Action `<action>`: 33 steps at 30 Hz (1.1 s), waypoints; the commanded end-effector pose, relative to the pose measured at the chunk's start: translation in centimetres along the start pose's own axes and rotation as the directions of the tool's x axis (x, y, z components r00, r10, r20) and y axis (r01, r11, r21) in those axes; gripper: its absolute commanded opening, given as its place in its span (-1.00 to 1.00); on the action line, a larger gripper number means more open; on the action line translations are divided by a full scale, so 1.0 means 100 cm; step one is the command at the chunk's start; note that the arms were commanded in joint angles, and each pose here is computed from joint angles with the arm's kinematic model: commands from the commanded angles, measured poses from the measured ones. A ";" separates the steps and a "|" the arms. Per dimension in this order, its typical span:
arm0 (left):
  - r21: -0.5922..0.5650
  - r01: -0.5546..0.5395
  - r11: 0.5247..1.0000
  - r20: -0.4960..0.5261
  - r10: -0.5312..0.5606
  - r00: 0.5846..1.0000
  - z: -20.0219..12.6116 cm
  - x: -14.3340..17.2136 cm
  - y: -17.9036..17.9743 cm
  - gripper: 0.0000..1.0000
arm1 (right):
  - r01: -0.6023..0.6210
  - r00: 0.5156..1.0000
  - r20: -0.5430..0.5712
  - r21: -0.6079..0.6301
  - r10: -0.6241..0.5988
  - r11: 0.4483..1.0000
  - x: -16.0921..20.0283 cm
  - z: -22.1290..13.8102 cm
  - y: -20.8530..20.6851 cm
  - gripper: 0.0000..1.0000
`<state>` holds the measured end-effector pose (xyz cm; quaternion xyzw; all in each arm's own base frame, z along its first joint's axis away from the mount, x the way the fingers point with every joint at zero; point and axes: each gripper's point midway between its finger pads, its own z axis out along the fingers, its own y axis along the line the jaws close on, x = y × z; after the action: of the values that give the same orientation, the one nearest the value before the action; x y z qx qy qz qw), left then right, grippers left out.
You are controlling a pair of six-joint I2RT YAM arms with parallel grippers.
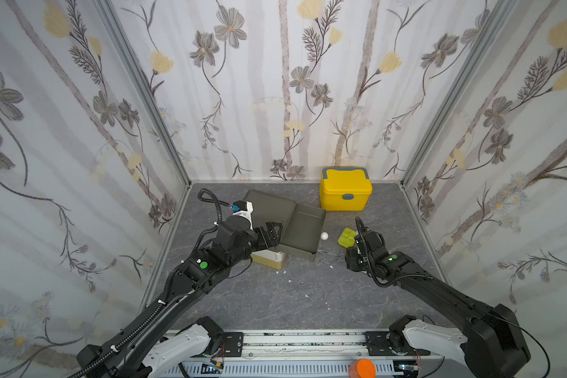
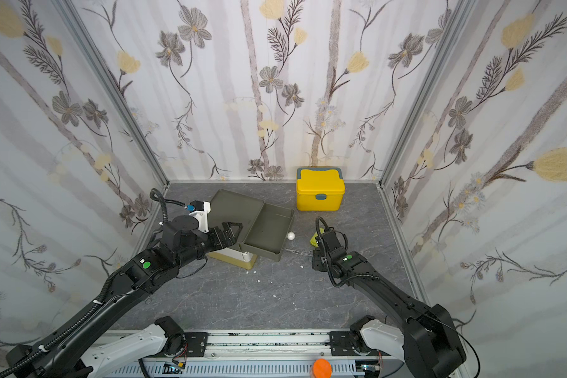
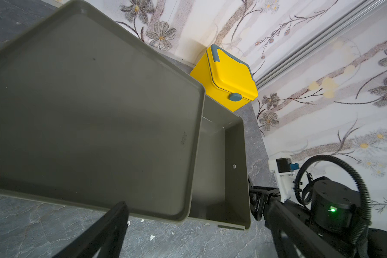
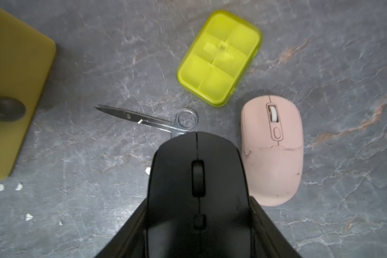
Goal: Take the mice out of the drawer
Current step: Place the mouse at the center of the board.
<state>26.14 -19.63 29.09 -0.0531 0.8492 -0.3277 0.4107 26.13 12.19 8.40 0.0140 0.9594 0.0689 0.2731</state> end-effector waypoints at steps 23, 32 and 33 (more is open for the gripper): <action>-0.040 0.008 0.999 0.042 -0.007 0.999 0.000 -0.007 0.009 1.00 | 0.027 0.998 -0.060 0.100 -0.021 0.995 0.030 0.049 -0.006 0.21; -0.050 0.010 0.999 0.041 -0.008 0.999 0.001 -0.007 0.011 1.00 | 0.039 0.997 -0.073 0.102 -0.031 0.994 0.025 0.060 -0.002 0.24; -0.051 0.010 0.999 0.043 -0.008 0.999 0.000 -0.008 0.012 1.00 | 0.039 0.997 -0.066 0.101 -0.032 0.994 0.023 0.060 -0.002 0.26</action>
<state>26.67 -18.73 28.77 -0.0687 0.8499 -0.3108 0.4199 26.47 12.68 1.68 0.0079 0.9737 0.0131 0.2273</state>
